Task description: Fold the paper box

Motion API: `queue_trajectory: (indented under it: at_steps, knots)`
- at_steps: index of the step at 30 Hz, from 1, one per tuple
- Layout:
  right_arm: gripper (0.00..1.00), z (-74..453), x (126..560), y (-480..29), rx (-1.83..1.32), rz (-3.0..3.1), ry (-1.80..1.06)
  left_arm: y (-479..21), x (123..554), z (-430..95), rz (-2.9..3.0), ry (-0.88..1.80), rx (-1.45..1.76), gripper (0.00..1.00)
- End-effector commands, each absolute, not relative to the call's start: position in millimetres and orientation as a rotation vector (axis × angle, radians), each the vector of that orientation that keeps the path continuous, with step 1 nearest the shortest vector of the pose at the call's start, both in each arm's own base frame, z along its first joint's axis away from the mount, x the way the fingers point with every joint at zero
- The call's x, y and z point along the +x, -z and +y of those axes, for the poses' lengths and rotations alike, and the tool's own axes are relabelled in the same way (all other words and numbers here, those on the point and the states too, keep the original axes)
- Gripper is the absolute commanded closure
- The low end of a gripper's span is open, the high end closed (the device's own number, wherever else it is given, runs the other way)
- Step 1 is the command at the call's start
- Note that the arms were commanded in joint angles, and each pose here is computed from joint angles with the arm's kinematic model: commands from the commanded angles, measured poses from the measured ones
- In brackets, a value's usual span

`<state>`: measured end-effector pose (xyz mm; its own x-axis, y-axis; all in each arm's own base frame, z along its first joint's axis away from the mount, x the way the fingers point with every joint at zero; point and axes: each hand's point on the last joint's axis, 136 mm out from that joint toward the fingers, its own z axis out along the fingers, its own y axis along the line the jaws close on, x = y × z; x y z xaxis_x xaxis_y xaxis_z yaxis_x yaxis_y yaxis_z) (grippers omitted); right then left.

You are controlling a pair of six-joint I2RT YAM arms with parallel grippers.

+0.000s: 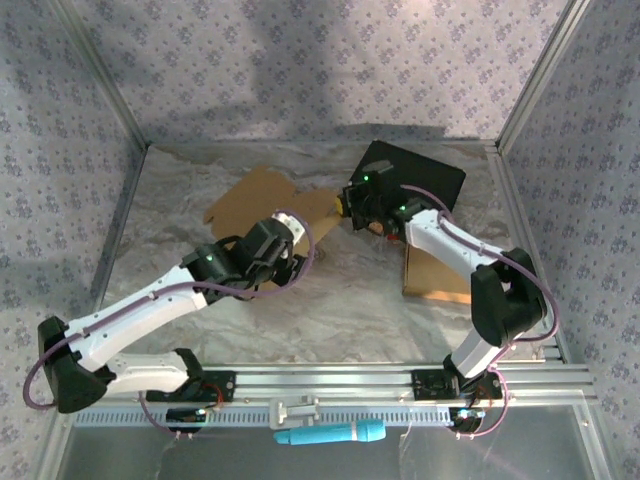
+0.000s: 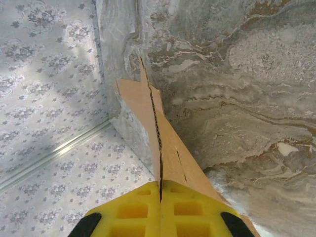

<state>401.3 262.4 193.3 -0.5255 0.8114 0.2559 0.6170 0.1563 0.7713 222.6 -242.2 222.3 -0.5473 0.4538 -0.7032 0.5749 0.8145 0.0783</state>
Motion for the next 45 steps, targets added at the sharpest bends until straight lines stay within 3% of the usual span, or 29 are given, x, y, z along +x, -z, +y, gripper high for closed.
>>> queue_trajectory:
  at_steps: [1, 5, 14, 18, 22, 24, 29, 32, 36, 41, 45]
  knots:
    - [1.00, 252, 387, -187, 1.485, 2.315, -1.176, -218, 221, -244, 2.148, 0.041, 0.907, 0.41]
    - [1.00, 249, 387, -195, 1.542, 2.312, -1.170, -195, 212, -247, 2.154, -0.089, 1.016, 0.40]
    - [1.00, 238, 381, -206, 1.575, 2.328, -1.130, -174, 235, -222, 2.123, -0.446, 0.982, 0.44]
    - [1.00, 226, 380, -212, 1.573, 2.329, -1.093, -178, 236, -215, 2.127, -0.479, 0.958, 0.66]
    - [1.00, 217, 383, -224, 1.530, 2.336, -1.079, -190, 235, -220, 2.103, -0.437, 0.989, 0.99]
    - [1.00, 217, 390, -240, 1.430, 2.338, -1.103, -200, 235, -227, 2.092, -0.388, 1.012, 1.00]
    - [0.57, 196, 380, -305, 1.127, 2.328, -0.966, -223, 243, -238, 2.193, -0.172, 0.966, 1.00]
    - [0.41, 186, 351, -323, 1.055, 2.311, -0.904, -233, 247, -246, 2.264, 0.002, 0.935, 1.00]
    - [0.33, 195, 317, -331, 1.054, 2.317, -0.928, -248, 255, -249, 2.328, 0.072, 0.899, 1.00]
    - [0.21, 221, 316, -357, 1.017, 2.254, -0.975, -256, 260, -249, 2.351, 0.037, 0.927, 1.00]
    - [0.28, 260, 327, -346, 1.043, 2.339, -1.049, -263, 263, -250, 2.335, 0.027, 0.927, 1.00]
